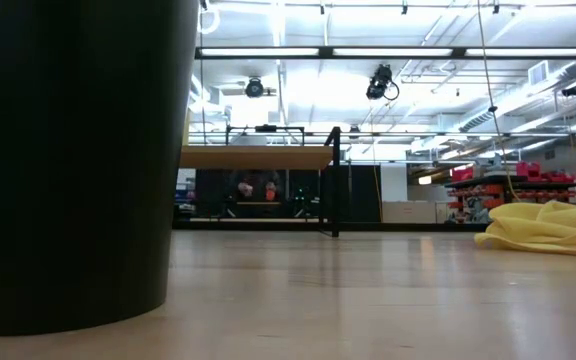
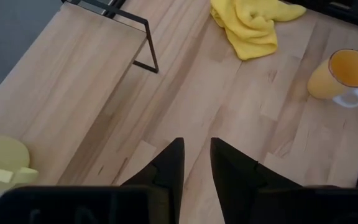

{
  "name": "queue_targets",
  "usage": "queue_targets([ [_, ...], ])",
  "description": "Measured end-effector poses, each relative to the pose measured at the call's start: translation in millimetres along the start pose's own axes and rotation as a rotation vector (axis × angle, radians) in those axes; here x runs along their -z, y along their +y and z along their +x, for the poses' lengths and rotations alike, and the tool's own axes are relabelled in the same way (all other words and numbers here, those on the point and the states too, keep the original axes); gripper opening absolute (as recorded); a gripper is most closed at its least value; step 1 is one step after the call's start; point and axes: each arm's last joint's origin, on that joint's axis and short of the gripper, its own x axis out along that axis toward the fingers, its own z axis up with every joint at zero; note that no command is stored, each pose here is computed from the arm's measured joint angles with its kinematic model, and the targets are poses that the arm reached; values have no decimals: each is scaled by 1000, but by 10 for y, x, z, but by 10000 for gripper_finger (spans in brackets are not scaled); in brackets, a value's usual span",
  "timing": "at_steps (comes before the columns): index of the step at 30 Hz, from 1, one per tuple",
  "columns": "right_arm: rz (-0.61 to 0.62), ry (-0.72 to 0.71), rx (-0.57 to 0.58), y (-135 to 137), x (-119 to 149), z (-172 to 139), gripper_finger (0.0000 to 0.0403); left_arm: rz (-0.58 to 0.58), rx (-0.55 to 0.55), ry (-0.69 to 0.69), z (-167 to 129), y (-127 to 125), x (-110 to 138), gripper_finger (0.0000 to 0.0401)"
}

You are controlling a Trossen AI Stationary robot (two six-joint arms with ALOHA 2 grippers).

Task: Stack small to large cups/mugs on shelf
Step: Put the orange mug on the shelf

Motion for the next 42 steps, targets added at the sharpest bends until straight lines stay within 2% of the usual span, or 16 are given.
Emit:
queue_targets([
  [5, -16, 3, 12, 37, 21, 166, 7, 0, -3, -2, 0, 1, -1, 81],
  [13, -72, -24, 2, 213, -194, 339, 7, -11, 8, -20, 0, -10, -19, 82],
  [23, -134, -56, 44, 334, -490, 501, 6, -19, 16, -33, -1, -20, -33, 76],
  [42, -130, -155, 88, 540, -1305, 836, 5, -7, 14, -31, 0, -18, -30, 69],
])
